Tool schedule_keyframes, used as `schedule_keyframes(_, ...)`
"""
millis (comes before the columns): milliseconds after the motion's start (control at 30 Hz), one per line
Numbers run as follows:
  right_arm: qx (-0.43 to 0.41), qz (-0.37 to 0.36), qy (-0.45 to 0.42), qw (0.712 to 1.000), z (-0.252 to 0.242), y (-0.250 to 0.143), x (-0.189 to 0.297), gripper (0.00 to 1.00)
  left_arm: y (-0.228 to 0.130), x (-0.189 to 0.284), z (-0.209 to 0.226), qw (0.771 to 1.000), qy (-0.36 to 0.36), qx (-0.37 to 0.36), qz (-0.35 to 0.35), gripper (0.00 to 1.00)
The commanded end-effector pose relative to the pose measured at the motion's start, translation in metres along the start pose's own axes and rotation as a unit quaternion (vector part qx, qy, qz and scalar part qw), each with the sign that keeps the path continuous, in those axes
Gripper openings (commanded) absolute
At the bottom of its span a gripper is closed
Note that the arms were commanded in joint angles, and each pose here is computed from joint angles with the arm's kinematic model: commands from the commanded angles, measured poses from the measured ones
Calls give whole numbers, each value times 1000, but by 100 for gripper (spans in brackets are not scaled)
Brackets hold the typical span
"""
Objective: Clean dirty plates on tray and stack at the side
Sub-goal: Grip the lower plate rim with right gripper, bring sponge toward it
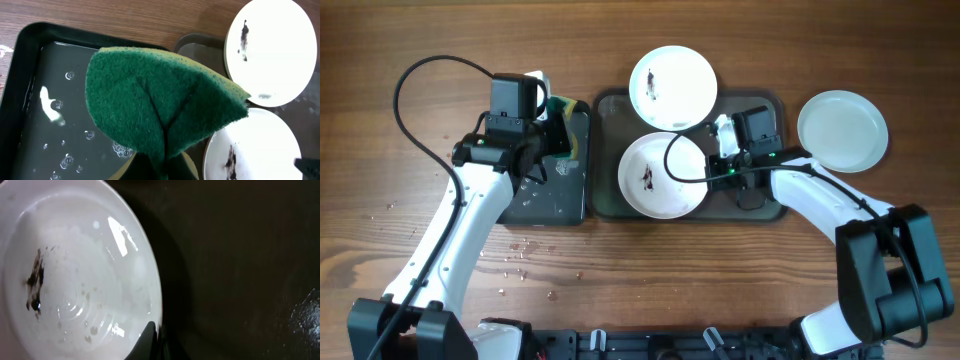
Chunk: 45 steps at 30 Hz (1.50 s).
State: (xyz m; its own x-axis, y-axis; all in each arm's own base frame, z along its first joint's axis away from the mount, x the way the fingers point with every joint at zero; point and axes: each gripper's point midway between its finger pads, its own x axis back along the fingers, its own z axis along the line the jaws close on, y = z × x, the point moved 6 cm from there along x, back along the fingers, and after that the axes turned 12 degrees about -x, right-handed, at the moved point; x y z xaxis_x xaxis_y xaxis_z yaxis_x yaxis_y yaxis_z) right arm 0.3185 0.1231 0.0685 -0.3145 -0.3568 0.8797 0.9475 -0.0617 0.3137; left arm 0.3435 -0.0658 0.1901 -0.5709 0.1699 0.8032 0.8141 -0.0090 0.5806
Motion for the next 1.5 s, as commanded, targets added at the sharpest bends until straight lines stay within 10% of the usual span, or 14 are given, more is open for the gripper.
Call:
schedule_keyframes(0,3,-3,5,1000,1,1,-2,4,7,1,-2,1000,-4,1,-9,4)
schedule_keyframes(667,-184,31,38,982,12,-1,4,4,-5,-3,-1,1000,0,4,26,4)
schedule_keyframes(1467,-214,16,56,975,18,6,4,4,27,-1,16,993,87,-54,-51,4)
